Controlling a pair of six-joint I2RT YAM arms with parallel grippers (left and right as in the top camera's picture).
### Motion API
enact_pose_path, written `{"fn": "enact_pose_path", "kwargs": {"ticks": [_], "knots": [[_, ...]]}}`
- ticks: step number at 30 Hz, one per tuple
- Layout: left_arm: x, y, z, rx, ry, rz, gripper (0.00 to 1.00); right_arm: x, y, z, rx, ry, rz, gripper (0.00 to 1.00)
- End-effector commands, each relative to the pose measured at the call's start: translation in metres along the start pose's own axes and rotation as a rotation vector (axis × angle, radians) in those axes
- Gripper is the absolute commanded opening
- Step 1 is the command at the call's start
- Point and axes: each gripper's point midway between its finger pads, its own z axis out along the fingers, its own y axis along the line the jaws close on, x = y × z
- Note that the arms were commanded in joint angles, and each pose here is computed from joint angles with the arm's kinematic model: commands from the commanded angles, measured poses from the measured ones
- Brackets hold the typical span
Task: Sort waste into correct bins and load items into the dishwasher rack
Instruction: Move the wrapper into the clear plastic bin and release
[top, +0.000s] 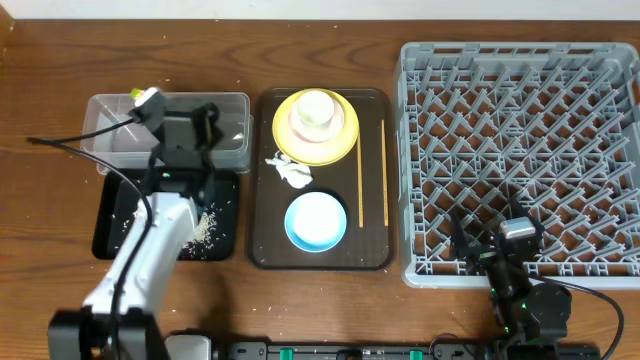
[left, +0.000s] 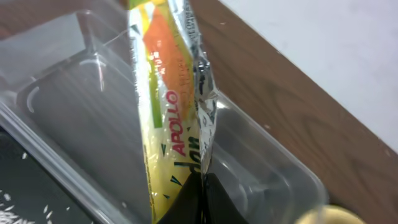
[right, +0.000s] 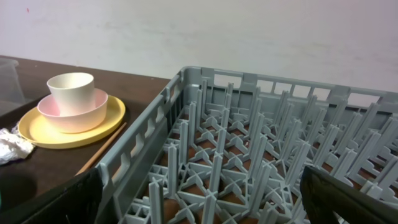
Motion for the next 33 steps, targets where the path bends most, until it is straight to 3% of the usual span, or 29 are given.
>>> {"fn": "enact_pose_path", "kwargs": {"ticks": [1, 4, 6, 11, 15, 18, 22, 33], "knots": [[0.004, 0.007, 0.023, 0.003, 0.038, -0.086, 0.08, 0.001, 0.001, 0.000, -0.004, 0.005, -0.012, 0.99], [0.004, 0.014, 0.039, 0.003, 0.041, -0.108, 0.14, 0.002, 0.001, 0.000, -0.004, 0.005, -0.012, 0.99], [-0.001, 0.013, 0.042, 0.028, 0.039, -0.124, 0.43, 0.001, 0.001, 0.000, -0.004, 0.005, -0.012, 0.99], [-0.024, -0.006, 0.029, 0.131, -0.009, -0.087, 0.50, 0.002, 0.001, 0.000, -0.004, 0.005, -0.012, 0.99], [-0.040, -0.014, 0.004, 0.172, -0.036, -0.066, 0.52, 0.001, 0.001, 0.000, -0.004, 0.005, -0.012, 0.99], [-0.033, -0.022, -0.021, 0.242, 0.035, -0.057, 0.51, 0.002, 0.001, 0.000, -0.004, 0.005, -0.012, 0.99], [-0.008, -0.031, -0.050, 0.334, 0.190, -0.040, 0.48, 0.001, 0.001, 0.000, -0.004, 0.005, -0.012, 0.99], [0.102, -0.047, -0.091, 0.342, 0.551, 0.132, 0.48, 0.002, 0.001, 0.000, -0.004, 0.005, -0.012, 0.99]]}}
